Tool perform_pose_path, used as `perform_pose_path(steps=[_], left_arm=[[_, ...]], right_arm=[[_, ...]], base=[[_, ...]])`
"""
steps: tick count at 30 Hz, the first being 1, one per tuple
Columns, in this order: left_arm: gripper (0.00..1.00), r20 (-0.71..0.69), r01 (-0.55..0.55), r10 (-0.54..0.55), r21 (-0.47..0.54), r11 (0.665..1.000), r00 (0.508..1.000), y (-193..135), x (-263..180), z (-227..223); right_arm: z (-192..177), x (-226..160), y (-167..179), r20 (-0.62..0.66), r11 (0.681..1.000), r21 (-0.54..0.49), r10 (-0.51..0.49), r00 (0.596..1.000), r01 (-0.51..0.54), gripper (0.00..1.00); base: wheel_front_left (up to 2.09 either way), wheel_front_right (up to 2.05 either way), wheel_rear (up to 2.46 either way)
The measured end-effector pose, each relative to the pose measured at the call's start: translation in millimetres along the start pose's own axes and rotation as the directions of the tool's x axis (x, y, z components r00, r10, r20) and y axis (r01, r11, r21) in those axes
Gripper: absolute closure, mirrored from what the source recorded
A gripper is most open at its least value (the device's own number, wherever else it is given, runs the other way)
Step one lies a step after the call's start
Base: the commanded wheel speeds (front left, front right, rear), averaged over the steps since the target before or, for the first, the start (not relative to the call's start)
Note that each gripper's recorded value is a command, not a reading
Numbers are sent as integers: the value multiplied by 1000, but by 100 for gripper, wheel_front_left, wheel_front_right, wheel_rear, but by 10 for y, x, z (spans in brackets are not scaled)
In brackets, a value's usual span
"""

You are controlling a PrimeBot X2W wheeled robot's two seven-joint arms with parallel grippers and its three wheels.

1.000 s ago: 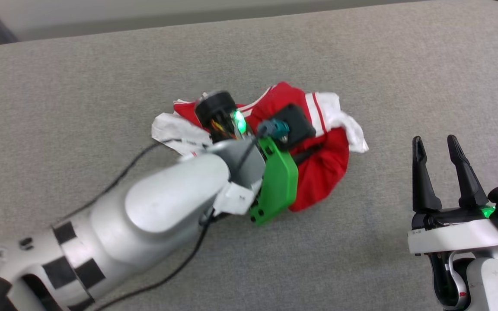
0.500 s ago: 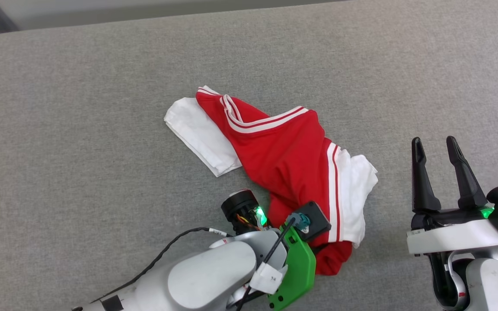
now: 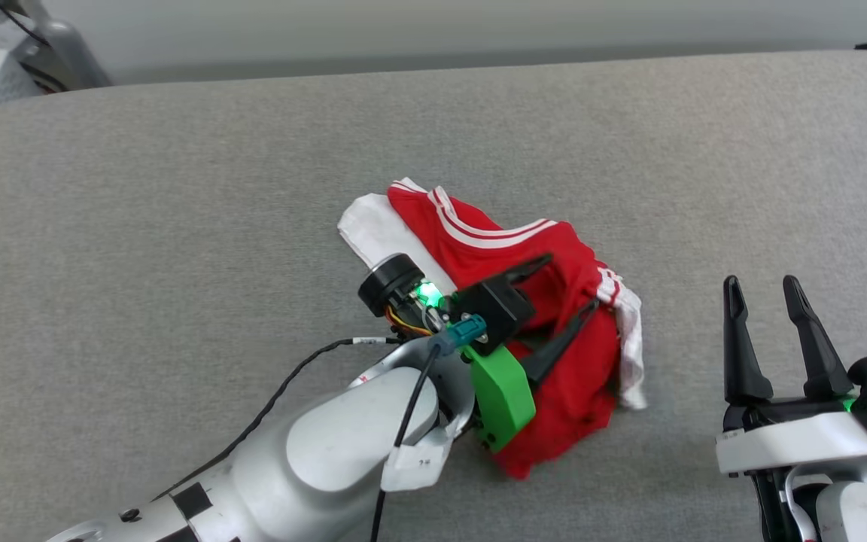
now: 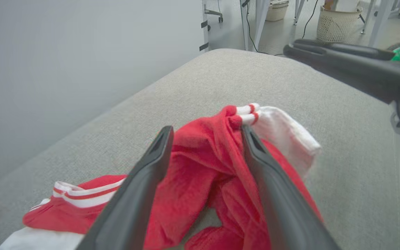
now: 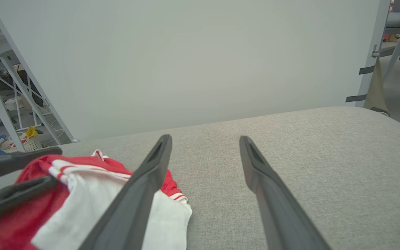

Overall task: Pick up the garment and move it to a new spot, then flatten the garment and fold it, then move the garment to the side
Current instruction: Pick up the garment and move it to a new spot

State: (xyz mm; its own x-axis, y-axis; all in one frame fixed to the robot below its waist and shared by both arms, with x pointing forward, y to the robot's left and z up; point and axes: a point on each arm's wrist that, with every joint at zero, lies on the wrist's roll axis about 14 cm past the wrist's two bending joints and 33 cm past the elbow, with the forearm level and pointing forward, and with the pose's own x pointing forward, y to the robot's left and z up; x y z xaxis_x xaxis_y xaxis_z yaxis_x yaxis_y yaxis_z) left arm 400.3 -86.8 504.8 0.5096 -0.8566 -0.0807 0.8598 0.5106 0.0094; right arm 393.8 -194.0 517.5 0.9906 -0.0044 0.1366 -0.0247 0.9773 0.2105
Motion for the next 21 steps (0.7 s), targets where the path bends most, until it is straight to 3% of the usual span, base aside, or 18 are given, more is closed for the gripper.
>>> perform_pose_path(steps=[5,10,16,21], left_arm=[[0,90,-156,152,38,987,984,288,-239,261],[0,151,-351,340,50,935,928,666,-621,414],[0,193,-600,583,36,799,789,1142,-1234,482],[0,224,-737,718,7,675,660,1335,-1699,501]], right_arm=[[14,3,134,5,999,11,39,999,-39,0],[53,31,273,20,997,21,79,997,-79,0],[96,20,347,31,995,22,100,994,-101,0],[113,-9,310,32,996,3,92,995,-92,0]], base=[[0,0,0],[0,0,0],[0,0,0],[0,0,0]])
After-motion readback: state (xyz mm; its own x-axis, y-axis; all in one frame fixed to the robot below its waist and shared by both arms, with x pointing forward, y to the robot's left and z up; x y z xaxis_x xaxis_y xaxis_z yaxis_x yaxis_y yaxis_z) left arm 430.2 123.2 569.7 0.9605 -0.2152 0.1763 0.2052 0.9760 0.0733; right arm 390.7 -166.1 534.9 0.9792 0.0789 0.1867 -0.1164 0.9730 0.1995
